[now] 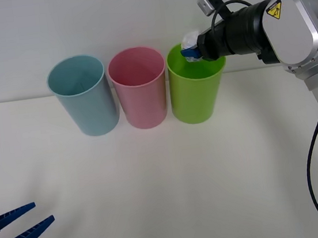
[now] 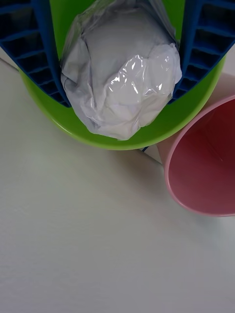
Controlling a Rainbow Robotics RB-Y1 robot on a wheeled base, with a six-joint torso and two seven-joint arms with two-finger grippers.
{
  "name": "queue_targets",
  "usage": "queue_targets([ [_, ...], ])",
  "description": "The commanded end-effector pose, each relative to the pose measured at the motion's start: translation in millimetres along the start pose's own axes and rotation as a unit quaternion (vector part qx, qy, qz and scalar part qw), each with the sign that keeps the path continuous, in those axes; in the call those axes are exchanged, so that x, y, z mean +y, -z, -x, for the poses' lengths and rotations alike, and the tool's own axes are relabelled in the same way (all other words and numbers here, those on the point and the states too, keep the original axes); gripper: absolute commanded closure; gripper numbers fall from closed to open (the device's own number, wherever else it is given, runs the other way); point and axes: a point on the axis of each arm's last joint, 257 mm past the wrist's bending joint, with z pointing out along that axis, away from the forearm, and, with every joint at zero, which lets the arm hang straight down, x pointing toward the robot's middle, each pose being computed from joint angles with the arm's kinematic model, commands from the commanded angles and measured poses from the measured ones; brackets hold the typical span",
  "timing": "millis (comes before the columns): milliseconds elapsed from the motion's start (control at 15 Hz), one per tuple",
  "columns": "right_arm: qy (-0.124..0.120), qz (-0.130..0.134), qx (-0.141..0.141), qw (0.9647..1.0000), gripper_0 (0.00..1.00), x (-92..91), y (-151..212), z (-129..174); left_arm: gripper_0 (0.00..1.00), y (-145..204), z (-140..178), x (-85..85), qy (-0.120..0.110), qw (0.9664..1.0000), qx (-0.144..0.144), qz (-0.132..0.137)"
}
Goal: Put cans in the blue bin and PET bottles in the pink bin and trash in the green bin.
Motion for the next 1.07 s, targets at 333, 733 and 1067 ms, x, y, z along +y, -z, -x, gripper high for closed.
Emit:
queue_targets([
  [333,0.004,-0.002,-0.002,1.0000,0.00,-1.4,0,0,0.00,0,0,0.0,0.000,1.0000,0.000,0.000],
  [733,0.000,0.009,-0.053,0.9985,0.00,2.5,18,36,0.00,0,0,0.0,0.000,1.0000,0.000,0.000],
  [1067,0.013,0.044,-0.113,0.9925,0.00,18.9,75,61,0.00,0,0,0.0,0.000,1.0000,0.000,0.000],
])
